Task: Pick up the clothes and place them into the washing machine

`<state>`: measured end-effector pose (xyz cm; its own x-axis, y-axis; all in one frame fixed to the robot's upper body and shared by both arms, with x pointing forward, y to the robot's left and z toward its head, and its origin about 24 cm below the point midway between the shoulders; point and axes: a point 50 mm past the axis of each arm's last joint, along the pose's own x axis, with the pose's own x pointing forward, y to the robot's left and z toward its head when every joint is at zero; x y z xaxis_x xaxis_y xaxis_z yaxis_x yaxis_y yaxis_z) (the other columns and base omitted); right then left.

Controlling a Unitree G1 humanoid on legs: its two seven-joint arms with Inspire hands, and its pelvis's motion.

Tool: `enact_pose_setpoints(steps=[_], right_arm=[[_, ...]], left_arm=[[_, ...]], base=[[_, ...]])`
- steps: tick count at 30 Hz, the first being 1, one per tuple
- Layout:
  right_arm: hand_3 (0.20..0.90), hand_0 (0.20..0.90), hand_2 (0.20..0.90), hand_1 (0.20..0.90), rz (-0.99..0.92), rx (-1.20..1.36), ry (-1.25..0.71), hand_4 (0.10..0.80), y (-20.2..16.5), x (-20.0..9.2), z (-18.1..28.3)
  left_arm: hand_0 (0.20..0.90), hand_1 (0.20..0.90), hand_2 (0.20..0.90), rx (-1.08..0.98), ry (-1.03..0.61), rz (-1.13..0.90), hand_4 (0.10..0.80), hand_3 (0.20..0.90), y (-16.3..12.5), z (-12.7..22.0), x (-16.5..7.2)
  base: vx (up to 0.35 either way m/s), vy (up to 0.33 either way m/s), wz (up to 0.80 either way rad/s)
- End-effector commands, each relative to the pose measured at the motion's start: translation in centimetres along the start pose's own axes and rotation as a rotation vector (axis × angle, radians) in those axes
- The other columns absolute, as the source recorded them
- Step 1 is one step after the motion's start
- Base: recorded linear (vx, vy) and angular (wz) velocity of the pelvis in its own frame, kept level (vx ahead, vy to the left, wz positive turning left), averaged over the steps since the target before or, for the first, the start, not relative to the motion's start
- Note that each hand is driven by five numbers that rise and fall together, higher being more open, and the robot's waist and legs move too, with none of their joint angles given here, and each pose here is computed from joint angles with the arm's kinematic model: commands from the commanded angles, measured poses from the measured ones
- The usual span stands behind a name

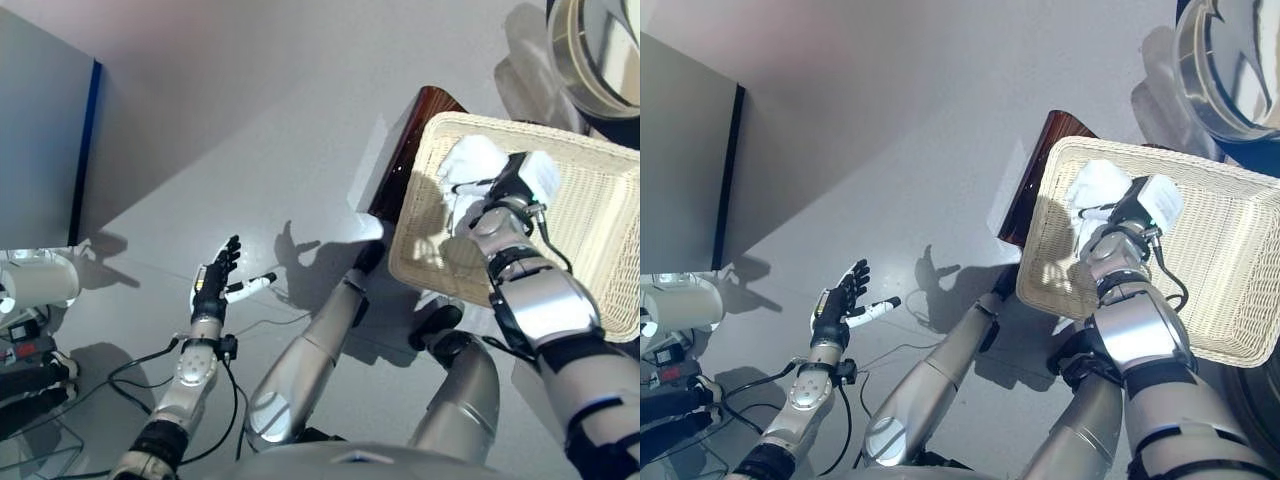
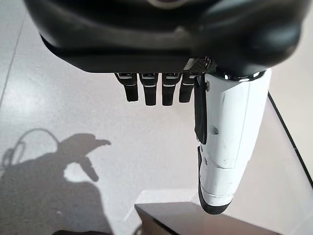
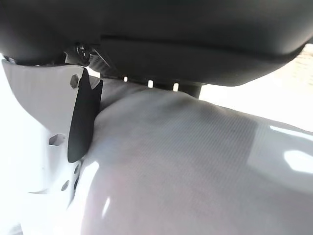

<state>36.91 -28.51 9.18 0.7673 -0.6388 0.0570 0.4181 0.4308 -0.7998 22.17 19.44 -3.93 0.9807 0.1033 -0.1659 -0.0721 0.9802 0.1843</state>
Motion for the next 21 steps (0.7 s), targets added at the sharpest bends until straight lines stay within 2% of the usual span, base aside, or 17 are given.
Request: enact_pose_setpoints(steps=[1, 5, 10, 13, 18, 19, 21], right_arm=[[0.200, 0.200, 0.200, 0.200, 0.059, -0.001, 0.152, 0.300, 0.9, -1.1, -5.6], [0.200, 0.200, 0.200, 0.200, 0.052, 0.163, 0.209, 0.300, 1.1, -1.4, -6.5], [0.200, 0.200, 0.200, 0.200, 0.052, 0.690, 0.379, 0.300, 2.7, -2.7, -8.2], [0.200, 0.200, 0.200, 0.200, 0.033, 0.783, 0.402, 0.300, 2.4, -2.7, -8.6], [0.200, 0.200, 0.200, 0.200, -0.002, 1.132, 0.432, 0.300, 3.3, -3.4, -8.3], [0.200, 0.200, 0.200, 0.200, -0.021, 1.266, 0.428, 0.300, 3.5, -3.6, -7.7], [0.200, 0.200, 0.200, 0.200, -0.049, 1.341, 0.436, 0.300, 3.7, -4.0, -8.0]], left_arm=[[0.900, 0.900, 0.900, 0.043, 0.017, 0.049, 0.800, 0.900, 1.6, -1.1, -0.8], [0.900, 0.900, 0.900, 0.052, 0.042, 0.053, 0.800, 0.900, 1.9, -1.7, -1.0], [0.900, 0.900, 0.900, 0.061, 0.142, 0.045, 0.800, 0.900, 2.5, -3.8, -2.2], [0.900, 0.900, 0.900, 0.060, 0.155, 0.032, 0.800, 0.900, 2.6, -4.1, -2.4], [0.900, 0.900, 0.900, 0.049, 0.213, 0.019, 0.800, 0.900, 2.4, -5.4, -3.1], [0.900, 0.900, 0.900, 0.042, 0.231, 0.021, 0.800, 0.900, 2.2, -5.8, -3.3], [0.900, 0.900, 0.900, 0.014, 0.250, 0.021, 0.800, 0.900, 1.8, -6.2, -3.6]], base=[[0.016, -0.022, -0.17], [0.022, -0.010, -0.13], [0.063, 0.001, -0.29], [0.058, 0.004, -0.55], [-0.013, 0.028, -0.43], [0.035, 0.017, -0.38], [0.049, 0.048, -0.36]])
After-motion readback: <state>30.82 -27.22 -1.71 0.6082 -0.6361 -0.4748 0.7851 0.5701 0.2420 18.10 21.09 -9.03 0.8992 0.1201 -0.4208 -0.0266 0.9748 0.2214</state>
